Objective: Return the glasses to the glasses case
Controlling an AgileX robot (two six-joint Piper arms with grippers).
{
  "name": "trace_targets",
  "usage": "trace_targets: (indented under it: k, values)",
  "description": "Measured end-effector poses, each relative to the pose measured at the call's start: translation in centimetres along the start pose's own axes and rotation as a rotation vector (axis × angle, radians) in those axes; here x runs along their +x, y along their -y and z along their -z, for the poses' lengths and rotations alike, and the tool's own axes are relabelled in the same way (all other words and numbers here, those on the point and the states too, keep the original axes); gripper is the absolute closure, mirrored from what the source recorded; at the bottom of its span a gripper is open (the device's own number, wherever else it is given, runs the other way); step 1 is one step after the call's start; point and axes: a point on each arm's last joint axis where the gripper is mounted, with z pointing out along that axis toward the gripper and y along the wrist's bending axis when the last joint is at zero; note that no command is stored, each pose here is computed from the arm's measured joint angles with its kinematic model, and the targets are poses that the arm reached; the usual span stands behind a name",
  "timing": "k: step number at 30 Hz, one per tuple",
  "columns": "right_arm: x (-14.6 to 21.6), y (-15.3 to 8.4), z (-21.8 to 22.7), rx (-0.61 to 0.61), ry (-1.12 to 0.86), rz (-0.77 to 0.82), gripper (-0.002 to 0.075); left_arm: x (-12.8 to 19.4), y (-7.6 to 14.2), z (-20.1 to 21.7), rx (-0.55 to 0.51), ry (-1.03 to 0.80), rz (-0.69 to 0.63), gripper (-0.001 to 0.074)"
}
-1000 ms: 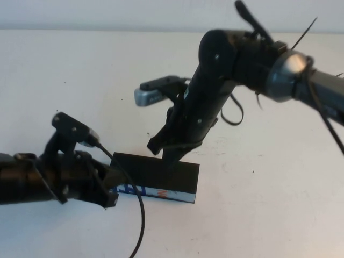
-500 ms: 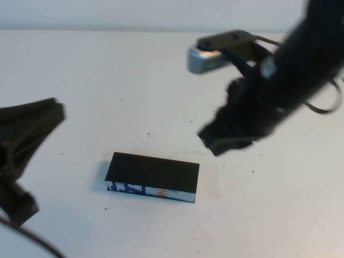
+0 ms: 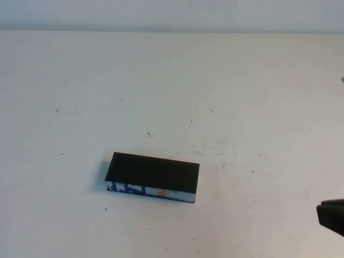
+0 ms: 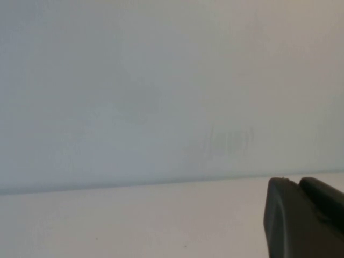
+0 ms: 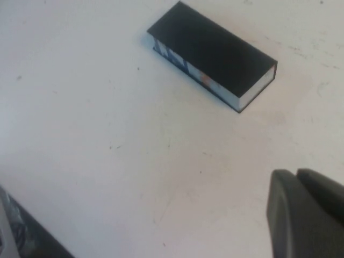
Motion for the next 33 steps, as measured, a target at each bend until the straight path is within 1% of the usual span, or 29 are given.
trace_targets:
  k: [2,5,7,9,17,29,33]
  values:
    - [1.7,0.2,0.4,0.001,0.066,-0.001,0.0737,1.2,-0.3,0.4,-0.032,0.003,0.003,0.0736]
    - [3.4,0.6,0.3,0.007,0.176,-0.005,0.0737,3.3,-0.9,0.7,-0.085,-0.026,0.007,0.0736]
    - [4.2,1.0,-0.1,0.016,0.244,-0.003,0.0737,4.8,-1.2,0.7,-0.114,-0.067,0.008,0.0736]
    - [5.1,1.5,-0.9,0.030,0.300,-0.004,0.0737,5.7,-1.5,0.8,-0.133,-0.089,0.013,0.0736]
    - [7.7,3.1,-4.0,0.059,0.426,-0.091,0.0737,5.9,-1.5,0.8,-0.143,-0.092,0.036,0.0736]
    - [9.8,3.7,-5.5,0.072,0.364,-0.127,0.0737,5.9,-1.6,0.8,-0.149,-0.092,0.036,0.0736]
    - [10.2,3.9,-5.6,0.097,0.384,-0.079,0.0737,5.9,-1.6,0.8,-0.150,-0.092,0.036,0.0736]
